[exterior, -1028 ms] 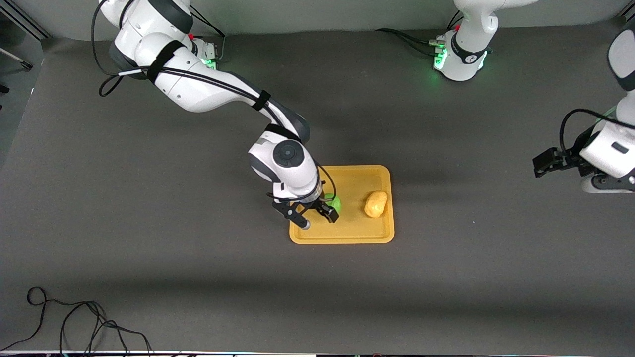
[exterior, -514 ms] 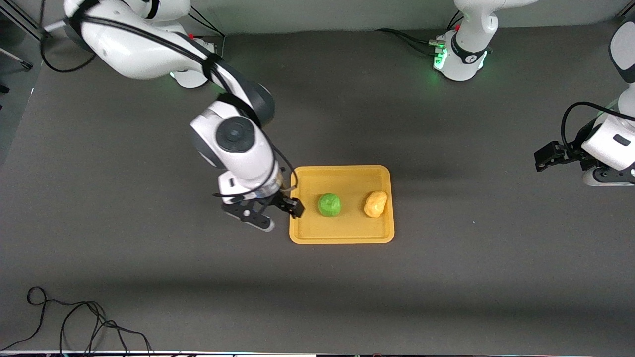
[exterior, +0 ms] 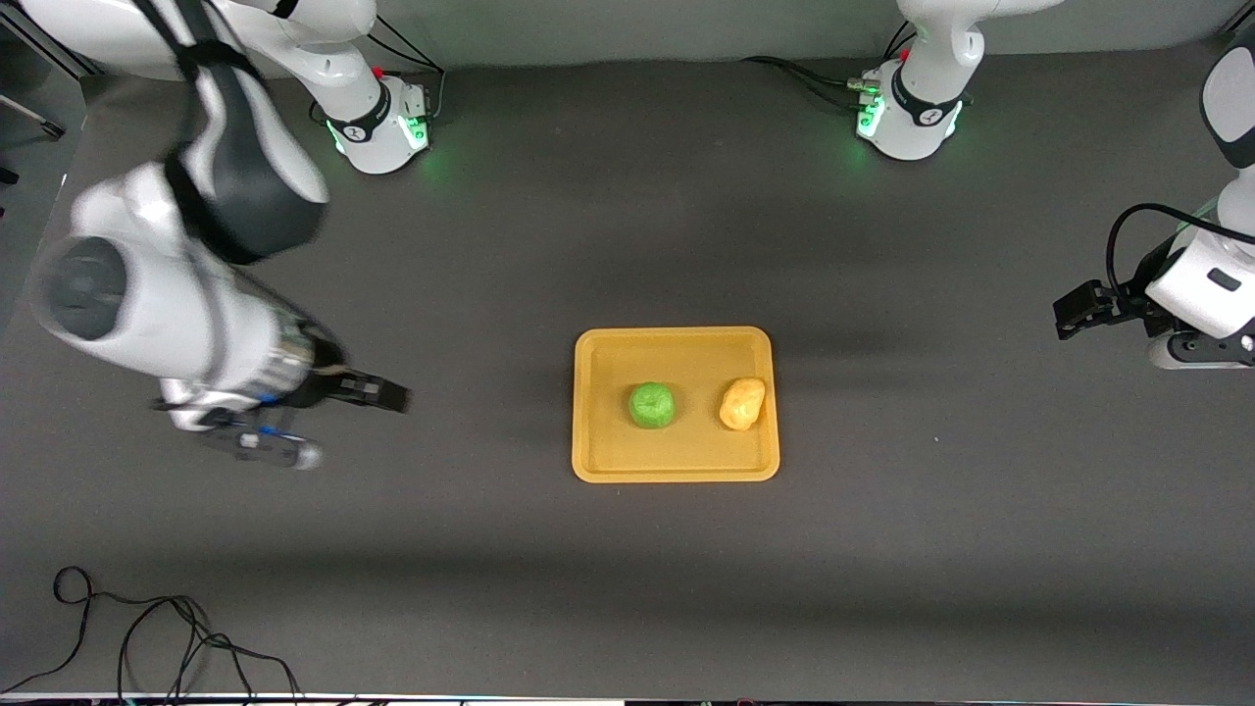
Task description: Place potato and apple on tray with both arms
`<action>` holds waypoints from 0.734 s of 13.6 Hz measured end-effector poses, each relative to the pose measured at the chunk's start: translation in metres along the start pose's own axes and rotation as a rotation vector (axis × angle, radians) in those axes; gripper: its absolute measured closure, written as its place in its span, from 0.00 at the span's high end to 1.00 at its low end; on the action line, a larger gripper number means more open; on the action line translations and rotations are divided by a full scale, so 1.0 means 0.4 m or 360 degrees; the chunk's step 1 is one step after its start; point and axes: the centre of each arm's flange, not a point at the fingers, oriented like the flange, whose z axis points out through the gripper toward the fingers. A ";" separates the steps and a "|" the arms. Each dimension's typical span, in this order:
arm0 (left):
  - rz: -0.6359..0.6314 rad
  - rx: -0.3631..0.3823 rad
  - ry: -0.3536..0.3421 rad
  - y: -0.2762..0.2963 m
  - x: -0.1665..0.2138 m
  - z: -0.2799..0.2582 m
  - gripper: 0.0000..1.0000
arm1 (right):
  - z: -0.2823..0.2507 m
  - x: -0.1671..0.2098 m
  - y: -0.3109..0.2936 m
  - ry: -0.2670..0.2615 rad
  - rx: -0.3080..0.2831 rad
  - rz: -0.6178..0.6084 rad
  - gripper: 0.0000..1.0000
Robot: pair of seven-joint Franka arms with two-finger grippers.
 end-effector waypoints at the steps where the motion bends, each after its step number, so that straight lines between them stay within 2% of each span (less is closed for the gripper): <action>1: -0.0001 0.0000 0.0000 -0.001 0.000 0.000 1.00 | -0.046 0.003 0.078 0.0013 -0.0026 0.0027 1.00; 4: -0.0002 -0.0001 0.0000 -0.002 0.000 0.001 1.00 | -0.147 -0.013 0.265 0.0071 -0.0071 0.0049 1.00; 6: -0.0003 -0.0002 0.0000 -0.002 0.000 0.001 1.00 | -0.177 -0.031 0.341 0.0064 -0.0090 0.0011 1.00; 10: -0.0003 -0.0003 -0.0001 -0.002 0.000 0.001 1.00 | -0.213 -0.054 0.346 0.0037 -0.0105 -0.0012 1.00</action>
